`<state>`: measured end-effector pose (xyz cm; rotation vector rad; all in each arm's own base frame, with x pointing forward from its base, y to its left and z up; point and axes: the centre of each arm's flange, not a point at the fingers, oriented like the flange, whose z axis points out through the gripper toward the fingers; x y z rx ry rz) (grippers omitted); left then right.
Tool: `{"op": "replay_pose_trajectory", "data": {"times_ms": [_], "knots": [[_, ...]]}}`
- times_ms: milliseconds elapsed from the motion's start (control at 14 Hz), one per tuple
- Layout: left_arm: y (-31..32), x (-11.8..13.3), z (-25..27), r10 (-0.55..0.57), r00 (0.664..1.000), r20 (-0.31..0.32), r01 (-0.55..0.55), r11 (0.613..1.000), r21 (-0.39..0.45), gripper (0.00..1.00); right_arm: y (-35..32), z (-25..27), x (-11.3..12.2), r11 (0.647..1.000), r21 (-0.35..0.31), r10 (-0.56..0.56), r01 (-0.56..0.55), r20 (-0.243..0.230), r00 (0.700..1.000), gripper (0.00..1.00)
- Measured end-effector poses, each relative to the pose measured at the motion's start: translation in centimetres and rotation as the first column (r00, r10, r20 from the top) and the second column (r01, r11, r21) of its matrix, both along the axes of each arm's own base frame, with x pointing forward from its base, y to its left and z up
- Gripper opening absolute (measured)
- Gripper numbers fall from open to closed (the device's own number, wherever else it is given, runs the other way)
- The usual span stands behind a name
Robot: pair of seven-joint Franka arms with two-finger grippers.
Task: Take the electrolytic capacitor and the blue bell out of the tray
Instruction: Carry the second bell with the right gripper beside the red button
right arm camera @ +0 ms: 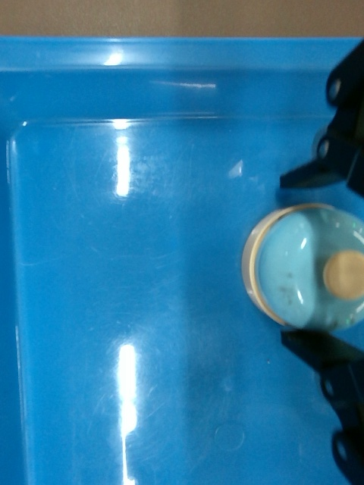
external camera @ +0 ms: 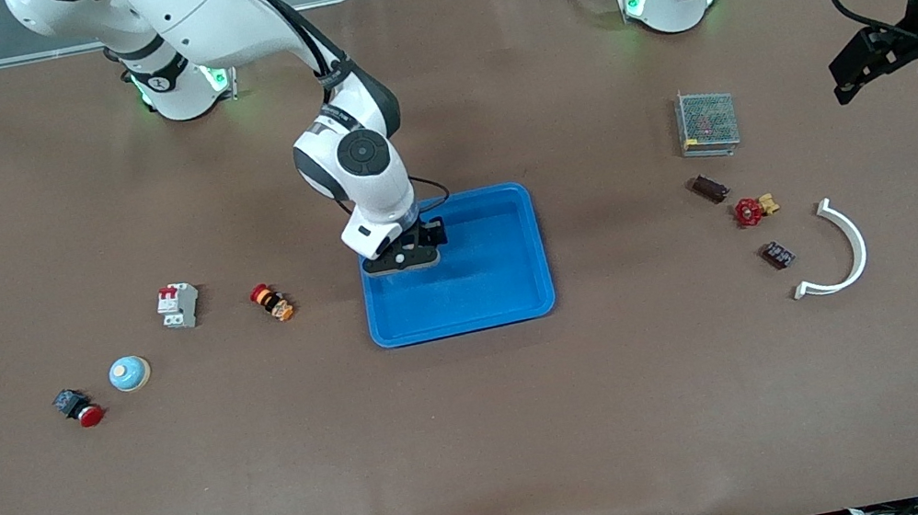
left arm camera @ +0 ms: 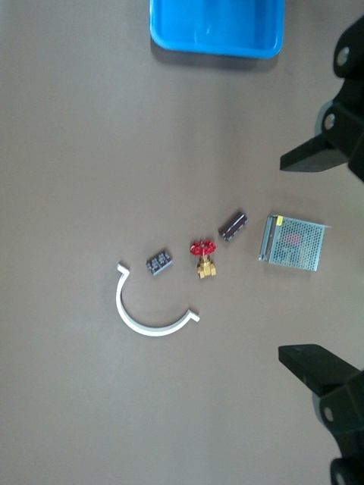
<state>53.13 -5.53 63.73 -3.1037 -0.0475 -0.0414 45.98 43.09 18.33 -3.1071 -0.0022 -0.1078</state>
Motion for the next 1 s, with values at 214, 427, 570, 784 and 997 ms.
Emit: {"op": "replay_pose_trajectory", "data": {"times_ms": [214, 427, 570, 784, 997], "knots": [[-0.2, -0.6, 0.2, 0.0, 1.0, -0.003, 0.0, 1.0, -0.017, 1.0, 0.1, 0.1, 0.0, 1.0, 0.003, -0.007, 0.007, 0.002, 1.0, 0.67], [-0.2, -0.6, -0.2, -0.001, 1.0, -0.013, 0.001, 1.0, -0.017, 1.0, 0.2, 1.0, 0.6, 1.0, 0.001, -0.012, 0.012, 0.005, 1.0, 0.67], [-0.2, -0.6, -0.4, -0.001, 1.0, -0.018, 0.001, 1.0, -0.016, 1.0, 0.1, 3.8, 2.0, 0.999, -0.039, -0.029, 0.028, -0.024, 0.999, 0.67], [-0.2, -0.6, -0.7, -0.001, 1.0, -0.022, 0.001, 1.0, -0.016, 1.0, -2.3, 11.0, 5.3, 0.996, -0.091, 0.015, -0.022, -0.078, 0.997, 0.67], [-0.2, -0.6, -0.7, -0.001, 1.0, -0.023, 0.0, 1.0, -0.016, 1.0, -10.1, 16.5, 9.7, 0.98, -0.092, 0.162, -0.174, -0.124, 0.979, 0.67]]}}
